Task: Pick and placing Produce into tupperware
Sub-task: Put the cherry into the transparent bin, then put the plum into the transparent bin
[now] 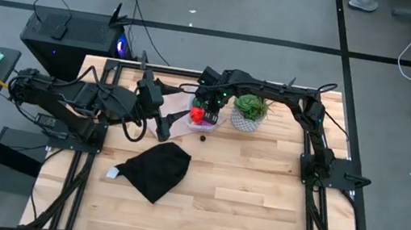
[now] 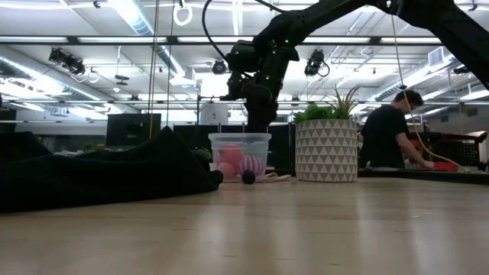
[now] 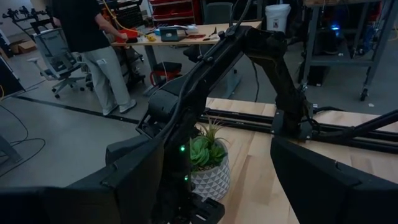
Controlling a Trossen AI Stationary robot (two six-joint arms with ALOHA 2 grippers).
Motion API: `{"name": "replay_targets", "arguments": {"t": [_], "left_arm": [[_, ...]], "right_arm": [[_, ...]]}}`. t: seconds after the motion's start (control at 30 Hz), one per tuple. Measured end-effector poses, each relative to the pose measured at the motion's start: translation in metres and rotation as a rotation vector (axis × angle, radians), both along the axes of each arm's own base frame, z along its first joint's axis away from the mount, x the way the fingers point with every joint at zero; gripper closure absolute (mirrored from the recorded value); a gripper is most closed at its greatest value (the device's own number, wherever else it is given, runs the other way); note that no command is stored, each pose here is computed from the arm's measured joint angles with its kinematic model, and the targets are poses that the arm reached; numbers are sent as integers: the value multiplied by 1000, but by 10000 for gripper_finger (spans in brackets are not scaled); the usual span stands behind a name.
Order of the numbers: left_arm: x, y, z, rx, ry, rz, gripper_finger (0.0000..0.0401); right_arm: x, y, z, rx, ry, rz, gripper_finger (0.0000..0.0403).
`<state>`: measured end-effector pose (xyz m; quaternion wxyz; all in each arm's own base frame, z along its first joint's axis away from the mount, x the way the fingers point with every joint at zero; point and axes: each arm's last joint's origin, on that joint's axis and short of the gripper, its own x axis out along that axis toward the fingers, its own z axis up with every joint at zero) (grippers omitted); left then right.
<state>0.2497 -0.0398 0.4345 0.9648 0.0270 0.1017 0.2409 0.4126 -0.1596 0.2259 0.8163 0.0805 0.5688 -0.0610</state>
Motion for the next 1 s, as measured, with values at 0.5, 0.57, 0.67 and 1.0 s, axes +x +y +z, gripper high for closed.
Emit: {"name": "replay_targets", "arguments": {"t": [0.5,0.57,0.67,1.0], "left_arm": [[0,0,0,-1,-1,0,99],[0,0,0,-1,-1,0,99],[0,0,0,-2,-1,0,99],[0,0,-1,2,15,0,99]], "right_arm": [[0,0,0,-10,3,-4,266],[0,0,0,-14,4,-6,264],[0,0,0,-14,4,-5,264],[-14,8,37,-58,-42,9,270]]}}
